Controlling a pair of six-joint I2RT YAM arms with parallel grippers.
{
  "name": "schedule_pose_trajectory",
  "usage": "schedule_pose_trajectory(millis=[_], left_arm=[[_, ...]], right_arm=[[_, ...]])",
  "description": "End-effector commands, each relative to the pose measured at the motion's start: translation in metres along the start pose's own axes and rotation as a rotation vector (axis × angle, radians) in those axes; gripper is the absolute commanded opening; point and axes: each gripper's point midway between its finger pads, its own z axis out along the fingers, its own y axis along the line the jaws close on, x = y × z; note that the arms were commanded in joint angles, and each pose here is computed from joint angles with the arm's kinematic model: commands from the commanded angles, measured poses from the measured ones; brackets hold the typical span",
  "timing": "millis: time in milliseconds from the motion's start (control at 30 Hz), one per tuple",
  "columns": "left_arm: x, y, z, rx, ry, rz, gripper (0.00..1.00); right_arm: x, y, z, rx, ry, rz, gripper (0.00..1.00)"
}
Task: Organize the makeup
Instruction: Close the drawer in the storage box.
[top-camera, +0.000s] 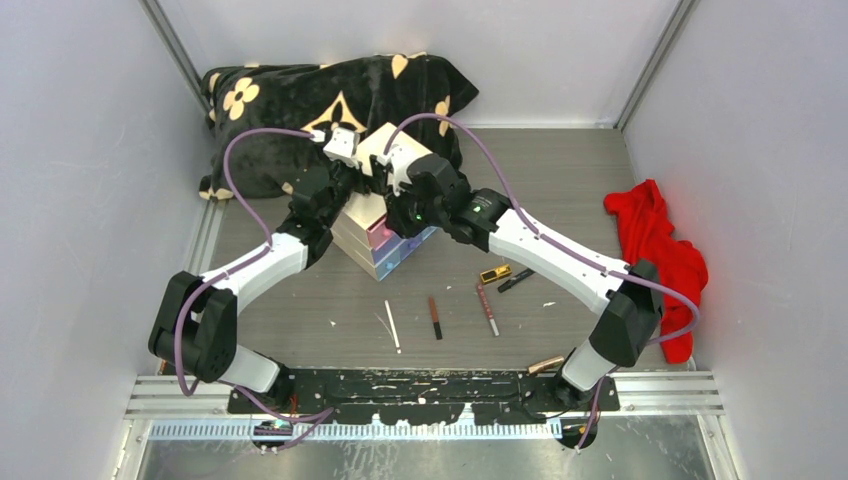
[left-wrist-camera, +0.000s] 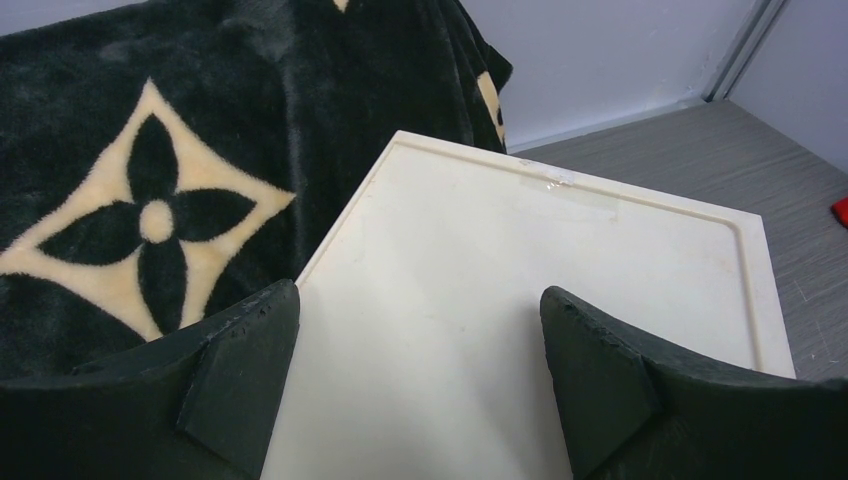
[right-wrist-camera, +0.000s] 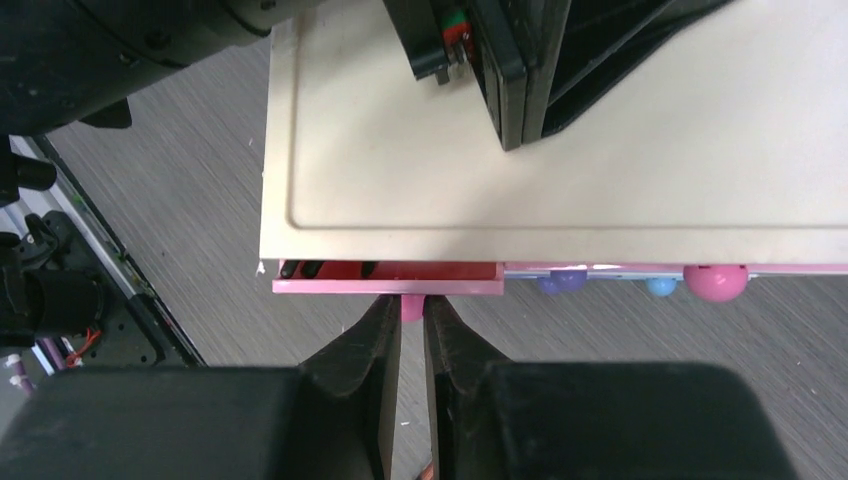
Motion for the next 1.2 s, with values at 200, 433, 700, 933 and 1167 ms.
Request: schedule_pose_trajectory(millis=[200,433,700,933,1167], left_arm=[[0.176,0.02,-0.062,-0.136,0.581,-0.099,0.9],[0.174,0.021,-0.061,-0.138,0.583,-0.092,0.92],[0.175,0.022,-0.059,-0.139,0.592,-0.084,0.92],[0.177,0.02,-0.058,-0.14,0.599,-0.073,0.93],[0.178,0.02,-0.058,-0.14,0.603,-0.071,0.94]], right_arm=[[-0.065,0.0,-0.006,0.005,-0.219,-0.053,0.25],[-0.059,-0.003,-0.006,0.013,-0.171,-0.046,0.27],[-0.003,-0.031,-0.034,0.14,-0.088,-0.06,0.46],[0.059,-0.056,-0.022,0.19,0.027,-0.086,0.49],[0.067,-0.069,-0.009,0.194,0.005,-0.116,0.48]])
